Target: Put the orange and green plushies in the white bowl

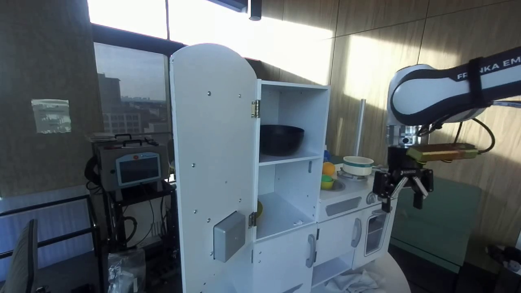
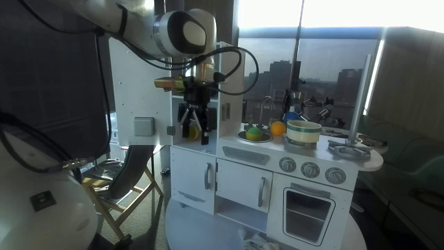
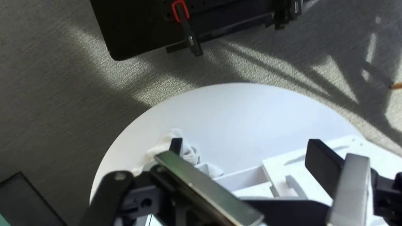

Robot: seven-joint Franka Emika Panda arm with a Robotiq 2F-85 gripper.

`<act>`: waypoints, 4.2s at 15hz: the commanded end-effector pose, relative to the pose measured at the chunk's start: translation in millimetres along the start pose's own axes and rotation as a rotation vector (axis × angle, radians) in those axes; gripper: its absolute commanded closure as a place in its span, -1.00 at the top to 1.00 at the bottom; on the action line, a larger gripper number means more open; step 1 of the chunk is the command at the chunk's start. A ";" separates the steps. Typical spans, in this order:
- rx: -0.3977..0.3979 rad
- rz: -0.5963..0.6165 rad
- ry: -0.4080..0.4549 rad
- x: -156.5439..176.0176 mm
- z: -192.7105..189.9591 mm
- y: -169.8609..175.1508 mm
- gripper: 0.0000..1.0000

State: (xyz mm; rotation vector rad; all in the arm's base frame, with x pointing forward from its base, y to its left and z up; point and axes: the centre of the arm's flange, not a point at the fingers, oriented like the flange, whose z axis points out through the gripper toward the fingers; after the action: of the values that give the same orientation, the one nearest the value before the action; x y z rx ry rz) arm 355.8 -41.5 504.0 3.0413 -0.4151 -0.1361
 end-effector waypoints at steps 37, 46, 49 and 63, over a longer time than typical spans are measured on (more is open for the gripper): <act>-0.015 0.520 0.170 311.3 -26.0 6.8 1.00; 0.110 0.651 0.153 325.9 -28.1 16.9 1.00; 0.094 0.698 0.151 340.2 -28.8 29.1 1.00; 0.162 0.760 0.277 397.4 -71.4 33.4 1.00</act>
State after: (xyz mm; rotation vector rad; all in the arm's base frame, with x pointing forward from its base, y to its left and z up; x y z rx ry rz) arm 704.1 -174.1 540.6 2.7380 -1.5095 0.3664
